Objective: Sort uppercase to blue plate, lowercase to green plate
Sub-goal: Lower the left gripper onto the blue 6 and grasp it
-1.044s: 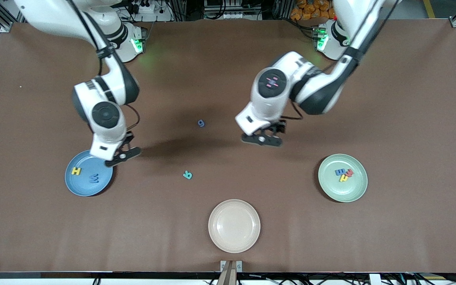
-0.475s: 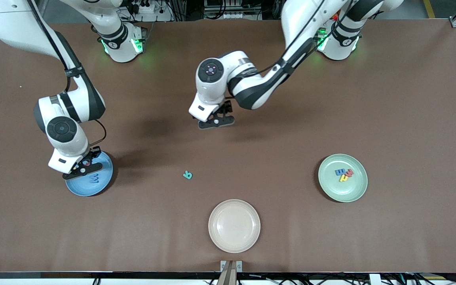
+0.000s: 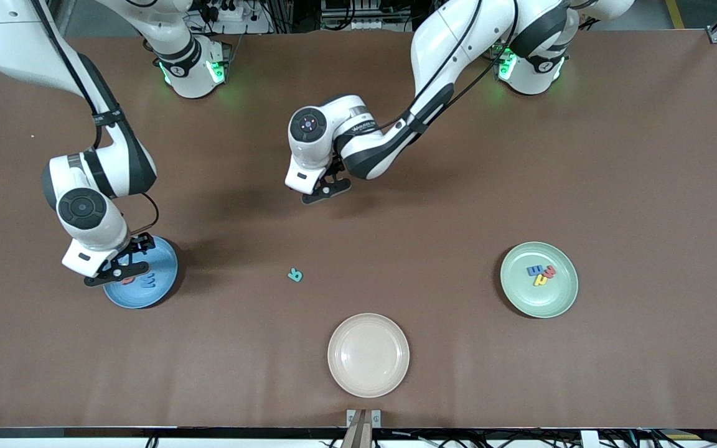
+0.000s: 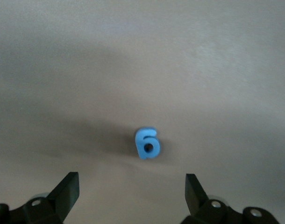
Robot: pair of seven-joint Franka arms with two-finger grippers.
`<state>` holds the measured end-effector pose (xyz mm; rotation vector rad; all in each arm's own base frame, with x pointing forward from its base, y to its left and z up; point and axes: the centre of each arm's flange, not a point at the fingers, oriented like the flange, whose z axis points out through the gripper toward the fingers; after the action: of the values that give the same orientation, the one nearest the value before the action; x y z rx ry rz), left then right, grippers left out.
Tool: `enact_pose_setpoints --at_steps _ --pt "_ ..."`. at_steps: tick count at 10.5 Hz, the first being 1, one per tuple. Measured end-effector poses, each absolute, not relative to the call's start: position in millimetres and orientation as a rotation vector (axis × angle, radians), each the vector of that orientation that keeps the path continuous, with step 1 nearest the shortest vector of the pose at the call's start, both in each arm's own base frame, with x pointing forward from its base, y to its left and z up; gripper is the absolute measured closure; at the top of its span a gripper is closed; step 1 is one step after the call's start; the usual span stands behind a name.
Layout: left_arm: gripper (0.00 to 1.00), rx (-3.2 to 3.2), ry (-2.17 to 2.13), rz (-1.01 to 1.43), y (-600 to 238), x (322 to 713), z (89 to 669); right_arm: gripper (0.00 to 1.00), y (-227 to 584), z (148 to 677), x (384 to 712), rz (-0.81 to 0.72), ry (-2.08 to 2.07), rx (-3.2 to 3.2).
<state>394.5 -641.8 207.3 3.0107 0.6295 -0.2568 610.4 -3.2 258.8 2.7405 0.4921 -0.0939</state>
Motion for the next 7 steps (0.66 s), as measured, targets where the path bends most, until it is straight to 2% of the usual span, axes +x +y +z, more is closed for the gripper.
enact_pose_setpoints --at_steps 7 --pt "0.00 2.994 0.860 -0.155 -651 393 190 0.00 -4 266 616 -0.069 0.476 2.747"
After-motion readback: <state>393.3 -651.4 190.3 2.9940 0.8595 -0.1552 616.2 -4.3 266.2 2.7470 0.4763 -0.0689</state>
